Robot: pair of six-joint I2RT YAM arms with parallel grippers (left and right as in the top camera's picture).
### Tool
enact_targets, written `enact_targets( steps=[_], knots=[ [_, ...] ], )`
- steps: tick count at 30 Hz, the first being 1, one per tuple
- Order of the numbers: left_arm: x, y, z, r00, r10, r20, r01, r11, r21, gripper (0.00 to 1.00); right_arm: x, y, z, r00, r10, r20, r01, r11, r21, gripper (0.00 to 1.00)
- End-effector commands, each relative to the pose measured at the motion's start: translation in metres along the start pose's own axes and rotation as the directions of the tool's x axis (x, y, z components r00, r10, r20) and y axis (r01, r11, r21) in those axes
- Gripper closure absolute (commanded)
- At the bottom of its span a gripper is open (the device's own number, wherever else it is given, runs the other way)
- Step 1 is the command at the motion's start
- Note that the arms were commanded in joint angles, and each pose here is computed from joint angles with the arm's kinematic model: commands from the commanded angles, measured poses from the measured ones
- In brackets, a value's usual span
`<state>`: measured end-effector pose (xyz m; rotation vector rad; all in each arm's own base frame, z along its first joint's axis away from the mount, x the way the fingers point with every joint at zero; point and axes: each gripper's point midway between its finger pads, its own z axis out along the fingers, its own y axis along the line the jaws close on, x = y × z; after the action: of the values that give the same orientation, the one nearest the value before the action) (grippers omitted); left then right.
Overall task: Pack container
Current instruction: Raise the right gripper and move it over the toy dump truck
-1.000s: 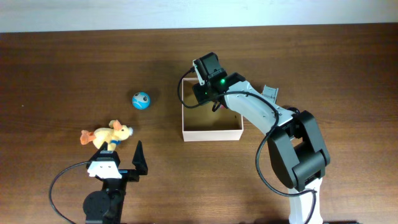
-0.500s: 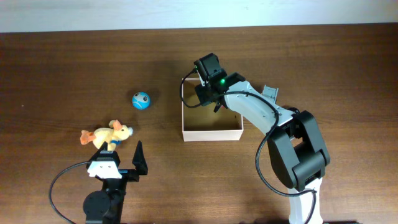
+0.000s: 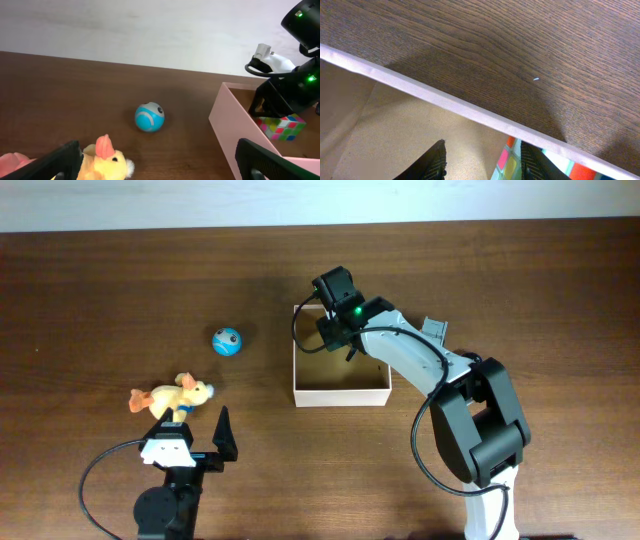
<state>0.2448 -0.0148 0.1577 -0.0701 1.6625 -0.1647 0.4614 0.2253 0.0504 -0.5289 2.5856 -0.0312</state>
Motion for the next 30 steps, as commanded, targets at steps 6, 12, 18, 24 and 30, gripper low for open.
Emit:
enact_targets(
  steps=[6, 12, 18, 24, 30],
  knots=[
    [0.001, -0.003, 0.0, 1.0, 0.02, 0.004, -0.02, 1.0, 0.015, 0.01, -0.011, 0.022, -0.015, 0.999, -0.027, 0.032, 0.029, 0.997, -0.071, 0.57],
    [0.001, -0.003, 0.0, 1.0, 0.02, 0.004, -0.02, 1.0, 0.015, 0.01, -0.013, 0.04, -0.047, 0.997, -0.063, 0.047, 0.067, 0.993, -0.095, 0.56],
    [0.001, -0.003, 0.0, 1.0, 0.02, 0.004, -0.02, 1.0, 0.015, 0.01, -0.03, 0.028, -0.133, 0.995, 0.009, 0.096, 0.001, 0.994, -0.109, 0.51],
    [0.001, -0.003, 0.0, 1.0, 0.02, 0.003, -0.02, 1.0, 0.015, 0.01, -0.028, -0.031, -0.209, 0.981, 0.131, 0.143, -0.131, 0.991, -0.008, 0.34],
    [0.001, -0.003, 0.0, 1.0, 0.02, 0.003, -0.02, 1.0, 0.015, 0.01, 0.007, -0.119, -0.251, 0.929, 0.341, 0.14, -0.36, 0.922, 0.14, 0.22]
  ],
)
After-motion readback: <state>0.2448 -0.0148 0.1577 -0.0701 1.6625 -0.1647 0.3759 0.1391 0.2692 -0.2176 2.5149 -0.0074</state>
